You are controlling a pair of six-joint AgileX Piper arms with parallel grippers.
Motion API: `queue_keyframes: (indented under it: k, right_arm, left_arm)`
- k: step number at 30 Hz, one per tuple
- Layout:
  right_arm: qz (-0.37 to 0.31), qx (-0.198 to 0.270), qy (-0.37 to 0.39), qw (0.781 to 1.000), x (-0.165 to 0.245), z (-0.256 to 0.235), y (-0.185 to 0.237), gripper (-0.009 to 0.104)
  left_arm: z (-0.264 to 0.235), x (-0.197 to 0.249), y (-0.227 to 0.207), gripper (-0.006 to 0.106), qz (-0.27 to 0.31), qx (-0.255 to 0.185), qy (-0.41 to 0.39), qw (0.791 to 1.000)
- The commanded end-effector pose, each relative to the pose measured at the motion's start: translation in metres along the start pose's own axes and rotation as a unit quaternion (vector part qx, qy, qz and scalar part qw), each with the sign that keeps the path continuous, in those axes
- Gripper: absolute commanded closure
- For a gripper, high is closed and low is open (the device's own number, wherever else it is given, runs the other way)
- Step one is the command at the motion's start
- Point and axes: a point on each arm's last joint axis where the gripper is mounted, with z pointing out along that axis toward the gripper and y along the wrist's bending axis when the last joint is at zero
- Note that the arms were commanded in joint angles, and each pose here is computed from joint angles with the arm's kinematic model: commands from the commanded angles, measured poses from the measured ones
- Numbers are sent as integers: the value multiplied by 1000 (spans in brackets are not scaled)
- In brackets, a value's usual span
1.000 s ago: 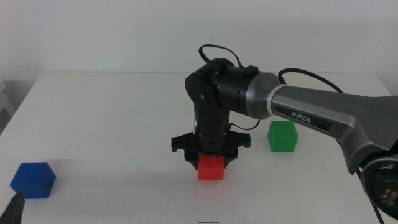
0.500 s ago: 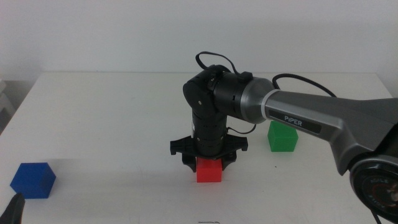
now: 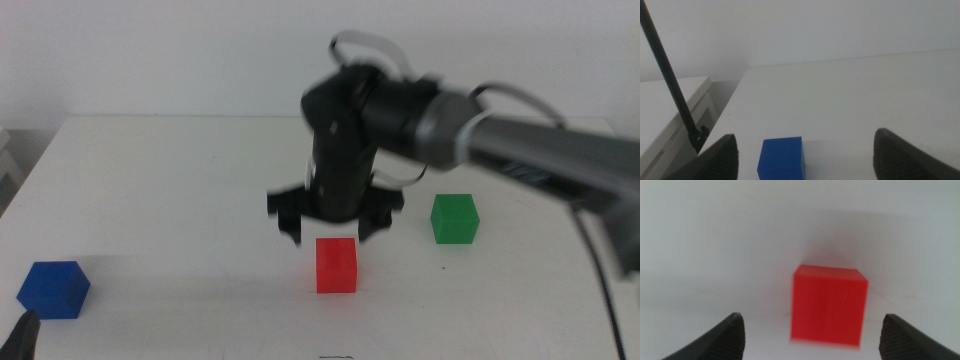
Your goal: Stack red cubes first, then green, then blue cubes in a specific spot.
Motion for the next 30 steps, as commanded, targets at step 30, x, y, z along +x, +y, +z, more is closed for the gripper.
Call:
queue_keyframes:
  k: [30]
  right_arm:
    - [24, 46, -38, 998, -59, -75, -187, 1]
  left_arm:
    - [-2, -10, 1, 10, -12, -4, -53, 998]
